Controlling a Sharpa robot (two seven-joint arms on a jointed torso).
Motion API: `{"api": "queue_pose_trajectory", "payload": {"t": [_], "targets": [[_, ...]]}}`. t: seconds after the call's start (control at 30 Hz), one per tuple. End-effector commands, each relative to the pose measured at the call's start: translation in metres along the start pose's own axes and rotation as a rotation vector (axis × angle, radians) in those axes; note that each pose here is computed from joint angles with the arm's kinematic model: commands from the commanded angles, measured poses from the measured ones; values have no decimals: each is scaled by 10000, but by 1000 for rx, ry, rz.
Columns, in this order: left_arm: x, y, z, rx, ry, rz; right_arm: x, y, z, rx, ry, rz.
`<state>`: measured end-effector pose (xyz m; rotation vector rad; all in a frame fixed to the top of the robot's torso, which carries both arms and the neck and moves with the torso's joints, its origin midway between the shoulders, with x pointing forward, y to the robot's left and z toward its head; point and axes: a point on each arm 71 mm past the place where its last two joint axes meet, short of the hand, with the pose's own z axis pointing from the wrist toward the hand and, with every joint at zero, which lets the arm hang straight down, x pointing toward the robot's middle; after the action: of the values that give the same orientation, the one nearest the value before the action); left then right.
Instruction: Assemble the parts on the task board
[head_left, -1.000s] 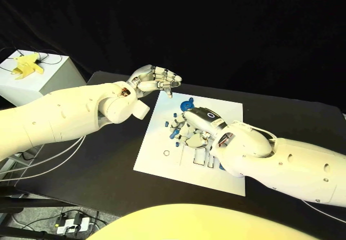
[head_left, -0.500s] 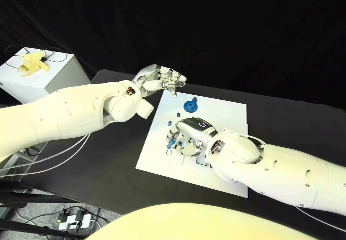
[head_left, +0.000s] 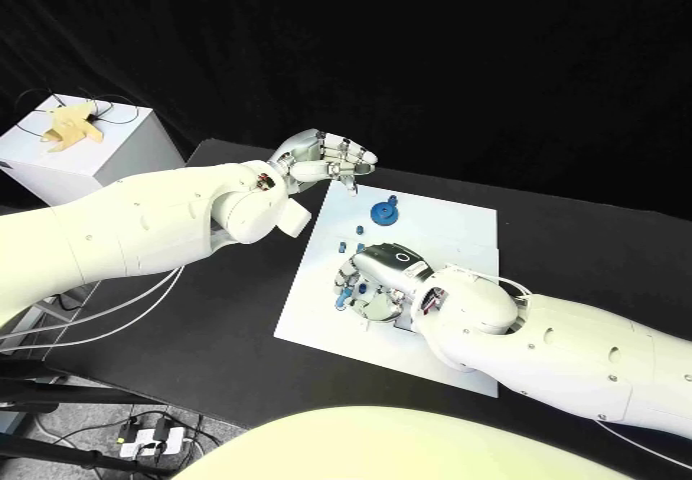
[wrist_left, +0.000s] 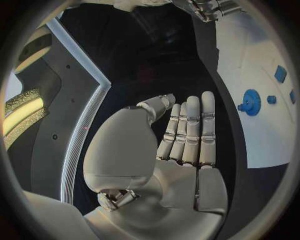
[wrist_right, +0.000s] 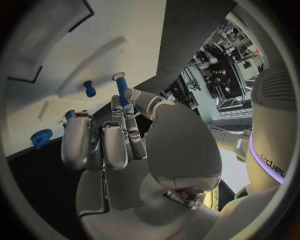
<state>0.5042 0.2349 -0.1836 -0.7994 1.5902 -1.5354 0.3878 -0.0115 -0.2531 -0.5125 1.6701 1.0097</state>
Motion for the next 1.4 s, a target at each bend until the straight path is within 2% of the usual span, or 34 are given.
{"api": "queue_pose_trajectory", "payload": {"t": [0.03,0.73,0.93,1.13,1.4], "targets": [[17,-8,5,5,13,-13,29,18,-4,-12,30,-18],[16,-3,4,3,14,-13,110,5,25,5,30,-105],[18,-2,5,3,17,-14,150,35,37,-20,38,-145],[17,-1,5,3,16,-14,189,84,31,-61,66,-122],[13,1,3,0,15,-13,180,85,9,-71,51,-103]]}}
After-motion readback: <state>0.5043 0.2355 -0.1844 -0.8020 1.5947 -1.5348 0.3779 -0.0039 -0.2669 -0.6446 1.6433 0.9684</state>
